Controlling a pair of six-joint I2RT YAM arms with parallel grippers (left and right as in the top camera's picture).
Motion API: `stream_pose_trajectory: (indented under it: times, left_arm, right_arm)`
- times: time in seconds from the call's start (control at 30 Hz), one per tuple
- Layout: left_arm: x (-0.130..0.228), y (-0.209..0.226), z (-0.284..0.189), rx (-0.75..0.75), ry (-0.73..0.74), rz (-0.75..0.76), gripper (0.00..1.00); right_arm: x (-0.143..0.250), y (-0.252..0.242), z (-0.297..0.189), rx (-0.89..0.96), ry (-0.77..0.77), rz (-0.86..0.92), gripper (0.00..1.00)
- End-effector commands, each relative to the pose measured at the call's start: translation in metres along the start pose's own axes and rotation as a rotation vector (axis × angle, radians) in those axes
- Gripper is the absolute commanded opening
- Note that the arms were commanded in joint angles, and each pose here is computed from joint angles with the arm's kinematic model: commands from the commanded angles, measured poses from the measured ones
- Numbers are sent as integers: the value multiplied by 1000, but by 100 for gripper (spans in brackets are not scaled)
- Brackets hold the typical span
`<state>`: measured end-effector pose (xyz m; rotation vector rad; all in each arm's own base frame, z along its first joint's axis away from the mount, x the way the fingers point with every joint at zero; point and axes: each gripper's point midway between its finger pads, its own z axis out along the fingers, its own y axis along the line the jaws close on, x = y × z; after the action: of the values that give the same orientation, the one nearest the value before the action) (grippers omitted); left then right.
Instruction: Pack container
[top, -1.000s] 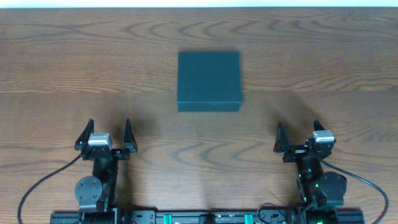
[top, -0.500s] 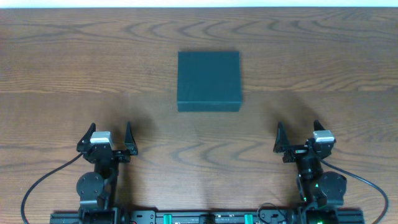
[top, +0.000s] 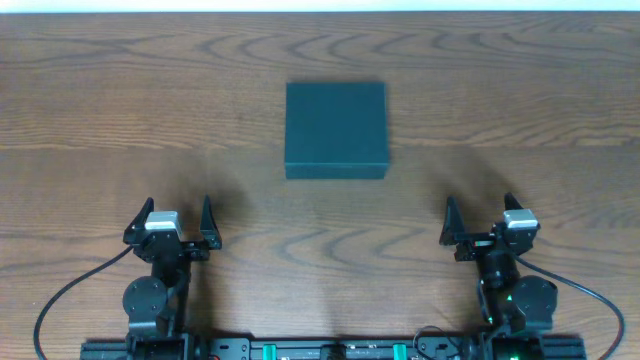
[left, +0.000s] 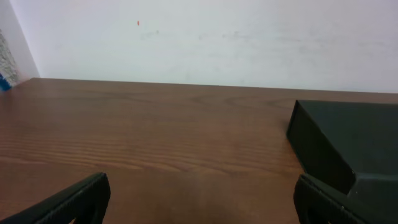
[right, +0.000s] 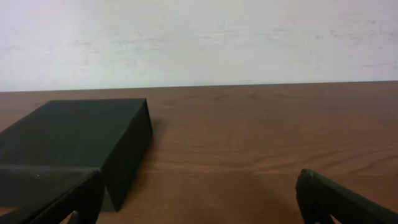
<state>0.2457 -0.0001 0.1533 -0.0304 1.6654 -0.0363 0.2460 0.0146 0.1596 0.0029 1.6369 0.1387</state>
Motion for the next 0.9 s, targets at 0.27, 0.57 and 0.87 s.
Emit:
stream_pose_trajectory:
  times: [0.27, 0.57, 0.87]
  left_arm:
    - [17, 2, 0, -9, 61, -6, 95]
    - [17, 2, 0, -9, 61, -6, 95]
    - [17, 2, 0, -9, 61, -6, 95]
  right_arm:
    - [1, 1, 0, -4, 1, -17, 99]
    - [1, 1, 0, -5, 1, -17, 99]
    - [1, 1, 0, -5, 1, -17, 99]
